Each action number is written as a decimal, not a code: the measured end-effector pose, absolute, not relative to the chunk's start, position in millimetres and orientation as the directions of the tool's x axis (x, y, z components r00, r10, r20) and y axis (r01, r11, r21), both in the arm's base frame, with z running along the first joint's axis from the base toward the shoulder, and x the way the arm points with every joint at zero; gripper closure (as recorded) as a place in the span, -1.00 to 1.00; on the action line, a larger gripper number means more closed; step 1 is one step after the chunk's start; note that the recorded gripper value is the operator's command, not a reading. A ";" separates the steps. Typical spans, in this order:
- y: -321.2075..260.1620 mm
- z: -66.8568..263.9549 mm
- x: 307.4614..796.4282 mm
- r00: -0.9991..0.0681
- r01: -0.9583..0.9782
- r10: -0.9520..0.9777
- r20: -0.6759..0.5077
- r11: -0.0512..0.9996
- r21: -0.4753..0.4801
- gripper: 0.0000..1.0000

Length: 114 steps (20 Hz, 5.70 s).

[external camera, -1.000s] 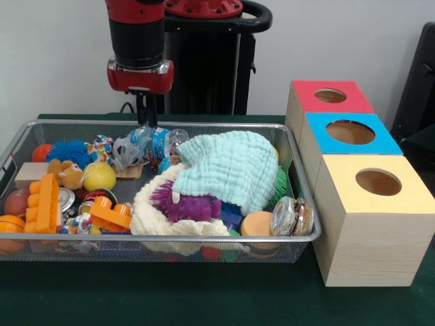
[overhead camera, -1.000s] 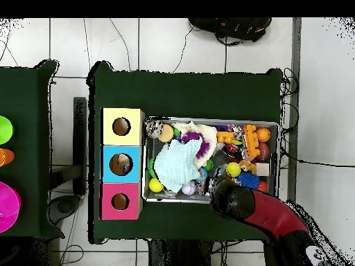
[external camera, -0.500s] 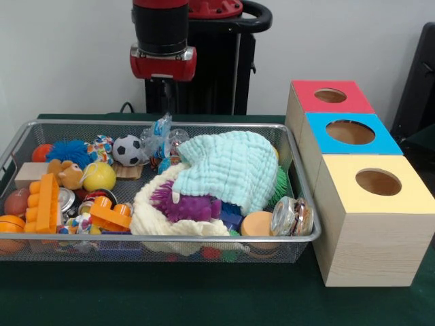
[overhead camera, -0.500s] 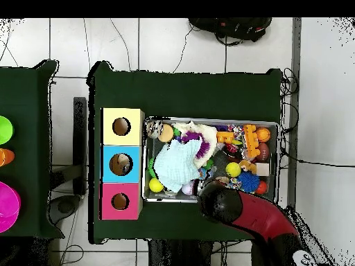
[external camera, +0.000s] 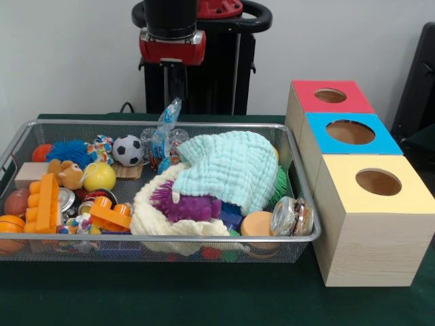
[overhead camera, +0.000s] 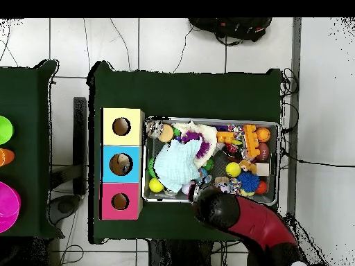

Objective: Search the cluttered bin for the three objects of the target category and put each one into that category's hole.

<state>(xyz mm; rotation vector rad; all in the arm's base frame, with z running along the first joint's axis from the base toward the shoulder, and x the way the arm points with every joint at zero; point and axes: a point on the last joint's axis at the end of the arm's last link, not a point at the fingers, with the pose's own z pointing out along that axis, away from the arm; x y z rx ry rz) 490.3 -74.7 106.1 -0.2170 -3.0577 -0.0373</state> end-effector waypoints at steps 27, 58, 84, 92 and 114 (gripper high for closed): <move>-38.0 108.4 491.0 -0.979 0.182 0.179 0.096 0.983 0.022 1.00; -93.5 15.9 423.5 -0.959 0.283 0.284 -0.019 0.959 0.028 -1.00; -76.0 24.8 428.3 -0.964 0.265 0.265 0.014 0.962 0.064 -1.00; -29.1 78.8 439.6 -0.964 0.221 0.204 0.171 0.971 0.090 -1.00; -33.5 35.8 453.4 -0.944 0.289 0.268 0.191 0.953 0.090 -1.00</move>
